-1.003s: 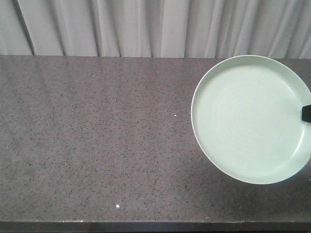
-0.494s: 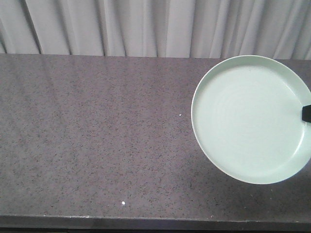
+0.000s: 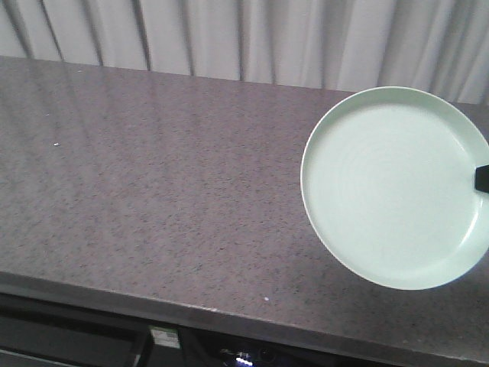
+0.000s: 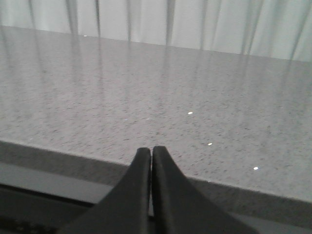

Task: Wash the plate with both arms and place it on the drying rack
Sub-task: 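Hold the plate in the right gripper while the base turns away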

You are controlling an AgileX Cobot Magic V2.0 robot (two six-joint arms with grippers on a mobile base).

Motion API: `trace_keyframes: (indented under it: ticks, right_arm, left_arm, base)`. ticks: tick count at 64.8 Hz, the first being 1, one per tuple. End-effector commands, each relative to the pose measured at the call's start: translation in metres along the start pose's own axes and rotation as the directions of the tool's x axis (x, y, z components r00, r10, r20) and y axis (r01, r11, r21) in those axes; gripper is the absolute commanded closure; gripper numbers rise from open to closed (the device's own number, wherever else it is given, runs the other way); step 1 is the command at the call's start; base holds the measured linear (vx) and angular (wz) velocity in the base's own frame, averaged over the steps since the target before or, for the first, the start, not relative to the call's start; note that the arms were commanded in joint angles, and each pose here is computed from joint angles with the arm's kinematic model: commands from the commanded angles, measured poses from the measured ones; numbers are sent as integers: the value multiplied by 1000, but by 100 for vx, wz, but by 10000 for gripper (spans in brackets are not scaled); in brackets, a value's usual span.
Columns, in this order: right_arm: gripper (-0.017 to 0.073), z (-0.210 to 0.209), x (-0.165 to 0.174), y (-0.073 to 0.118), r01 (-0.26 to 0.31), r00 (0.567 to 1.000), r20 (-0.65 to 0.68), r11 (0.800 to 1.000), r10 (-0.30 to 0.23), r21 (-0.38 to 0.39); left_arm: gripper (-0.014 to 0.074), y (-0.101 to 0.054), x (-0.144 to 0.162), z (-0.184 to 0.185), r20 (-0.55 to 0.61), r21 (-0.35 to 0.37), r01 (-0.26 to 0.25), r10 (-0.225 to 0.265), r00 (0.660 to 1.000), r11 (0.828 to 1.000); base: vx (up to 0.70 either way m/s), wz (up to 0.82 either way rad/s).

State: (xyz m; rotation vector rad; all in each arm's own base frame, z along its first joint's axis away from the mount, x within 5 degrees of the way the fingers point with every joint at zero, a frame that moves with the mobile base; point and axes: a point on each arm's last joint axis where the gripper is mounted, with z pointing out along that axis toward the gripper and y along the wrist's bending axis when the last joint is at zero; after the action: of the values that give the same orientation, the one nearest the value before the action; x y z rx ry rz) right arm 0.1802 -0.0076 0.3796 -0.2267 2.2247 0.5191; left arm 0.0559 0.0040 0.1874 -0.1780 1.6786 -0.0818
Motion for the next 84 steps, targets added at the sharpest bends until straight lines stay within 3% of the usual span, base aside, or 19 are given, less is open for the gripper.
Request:
trace_keyframes:
  ticks: [1, 84]
  right_arm:
    - [566, -7, -11, 5, 4, 996, 89, 1000, -4, -4]
    - [566, -7, -11, 5, 4, 996, 89, 1000, -4, -4]
  left_arm:
    - [600, -2, -1, 0, 62, 29, 0, -2, 998, 1000]
    - [600, -2, -1, 0, 62, 29, 0, -2, 998, 1000]
  base:
    - [-9, 56]
    - [-12, 60]
